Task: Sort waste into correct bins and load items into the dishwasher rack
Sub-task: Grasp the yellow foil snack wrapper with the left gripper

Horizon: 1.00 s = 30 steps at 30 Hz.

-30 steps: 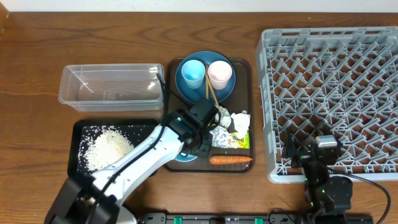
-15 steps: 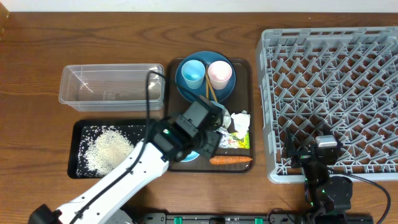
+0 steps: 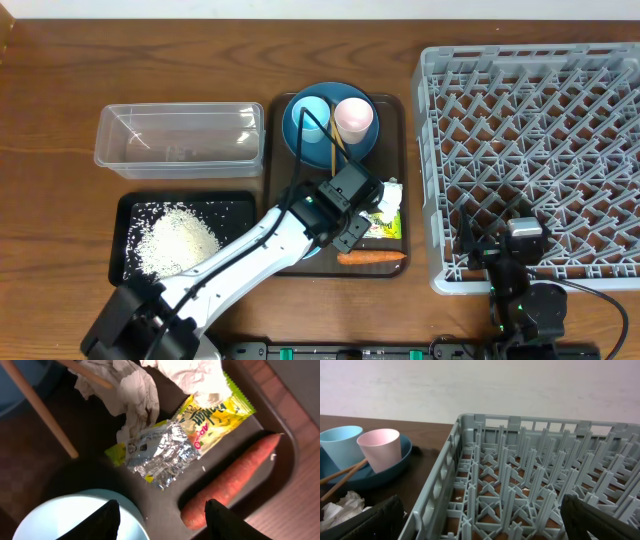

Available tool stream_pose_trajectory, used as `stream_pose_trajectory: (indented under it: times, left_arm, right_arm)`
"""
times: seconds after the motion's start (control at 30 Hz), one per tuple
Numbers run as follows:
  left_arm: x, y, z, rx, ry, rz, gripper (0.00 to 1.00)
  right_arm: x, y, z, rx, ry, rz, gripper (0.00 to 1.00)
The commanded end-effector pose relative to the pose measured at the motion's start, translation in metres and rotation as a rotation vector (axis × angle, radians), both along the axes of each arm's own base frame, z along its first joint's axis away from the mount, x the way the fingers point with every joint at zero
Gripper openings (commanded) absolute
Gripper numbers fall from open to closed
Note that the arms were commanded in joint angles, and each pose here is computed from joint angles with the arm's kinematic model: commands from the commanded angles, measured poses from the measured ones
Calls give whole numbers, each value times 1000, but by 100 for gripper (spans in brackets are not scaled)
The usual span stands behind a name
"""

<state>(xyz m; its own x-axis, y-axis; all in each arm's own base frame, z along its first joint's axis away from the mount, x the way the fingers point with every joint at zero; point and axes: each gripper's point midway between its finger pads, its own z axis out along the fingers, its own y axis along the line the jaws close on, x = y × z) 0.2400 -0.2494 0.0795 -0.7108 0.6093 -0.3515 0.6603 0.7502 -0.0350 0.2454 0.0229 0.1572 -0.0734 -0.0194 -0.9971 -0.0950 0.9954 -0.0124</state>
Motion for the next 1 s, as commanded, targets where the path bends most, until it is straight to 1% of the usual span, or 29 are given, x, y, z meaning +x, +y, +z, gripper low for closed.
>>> stream_pose_trajectory:
  times: [0.0,0.2,0.33,0.73,0.97]
  left_arm:
    - [8,-1,-1,15,-34,-13,57]
    - [14,-6,-1,-2,-54,-15,57]
    - [19,-1,-1,26,-82,1,58]
    - [15,-5,-1,4,-61,-7,58]
    - [15,-4,-13,32,-41,-6,58]
  right_arm:
    - [0,-2,-2,-19,4,-4,99]
    - [0,-2,-2,-19,4,-4,99]
    - [0,-1,-2,-19,4,-4,99]
    - [0,-2,-2,-19,4,-4,99]
    - [0,-1,-2,-19,4,-4,99]
